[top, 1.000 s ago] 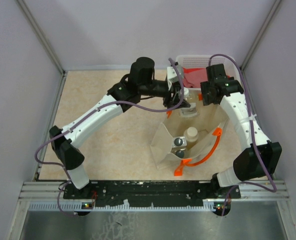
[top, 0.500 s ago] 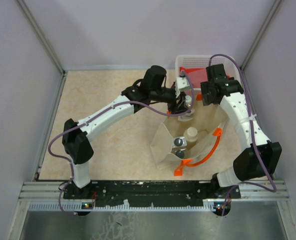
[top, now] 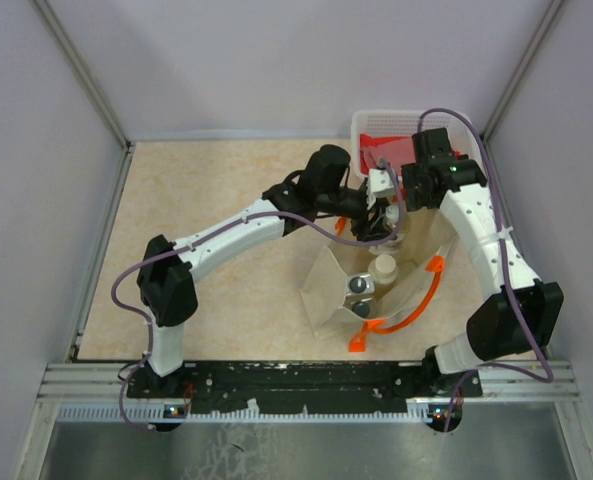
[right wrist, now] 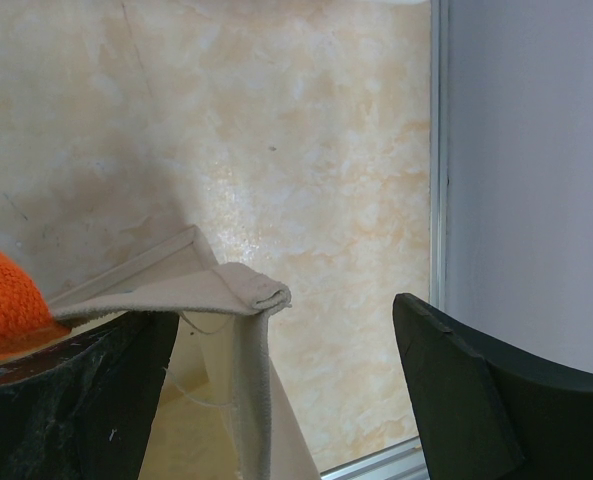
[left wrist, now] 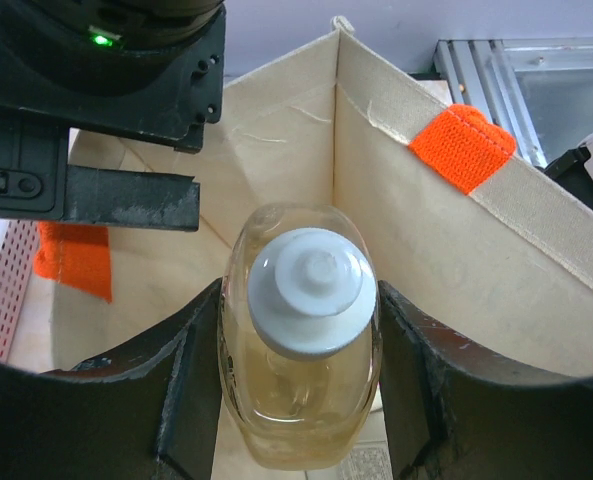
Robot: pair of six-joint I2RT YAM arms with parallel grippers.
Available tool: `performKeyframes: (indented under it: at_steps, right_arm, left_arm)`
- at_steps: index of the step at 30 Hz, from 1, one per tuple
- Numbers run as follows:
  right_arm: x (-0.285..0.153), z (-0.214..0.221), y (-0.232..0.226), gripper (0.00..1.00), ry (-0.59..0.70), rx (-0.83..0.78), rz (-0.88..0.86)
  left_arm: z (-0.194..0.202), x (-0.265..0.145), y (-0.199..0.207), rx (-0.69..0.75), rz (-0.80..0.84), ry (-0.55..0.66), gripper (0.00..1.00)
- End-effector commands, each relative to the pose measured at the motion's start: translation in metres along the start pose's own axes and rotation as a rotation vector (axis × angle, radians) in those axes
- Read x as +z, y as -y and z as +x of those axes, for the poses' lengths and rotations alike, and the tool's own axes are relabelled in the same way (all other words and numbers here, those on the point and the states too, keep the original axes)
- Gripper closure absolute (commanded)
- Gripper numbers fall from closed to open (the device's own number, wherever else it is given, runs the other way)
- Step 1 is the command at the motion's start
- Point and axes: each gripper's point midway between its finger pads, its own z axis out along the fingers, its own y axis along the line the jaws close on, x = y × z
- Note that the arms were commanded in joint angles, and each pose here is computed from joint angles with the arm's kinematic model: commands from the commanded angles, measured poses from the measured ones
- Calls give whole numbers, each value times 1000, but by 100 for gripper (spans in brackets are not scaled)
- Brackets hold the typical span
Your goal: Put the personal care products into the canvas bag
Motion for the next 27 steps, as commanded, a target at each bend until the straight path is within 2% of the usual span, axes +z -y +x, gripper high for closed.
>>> performKeyframes:
  at_steps: [1,6,10,20,27]
  right_arm:
    - [0,-12,8,12,38,27,24]
    - [1,-10,6,12,34,17,20]
    - [4,-9,5,12,32,7,17]
    - [12,-10,3,12,18,-24,23]
    - [15,-14,-1,11,17,-28,9]
  left_arm:
    - [-30,5,8,92,48,131,100]
    - [-12,16,10,100,90,136,100]
    - [0,20,-2,121,35,100,100]
    - [-34,21,-5,179,46,172,100]
    - [-27,29,5,140,120,208,100]
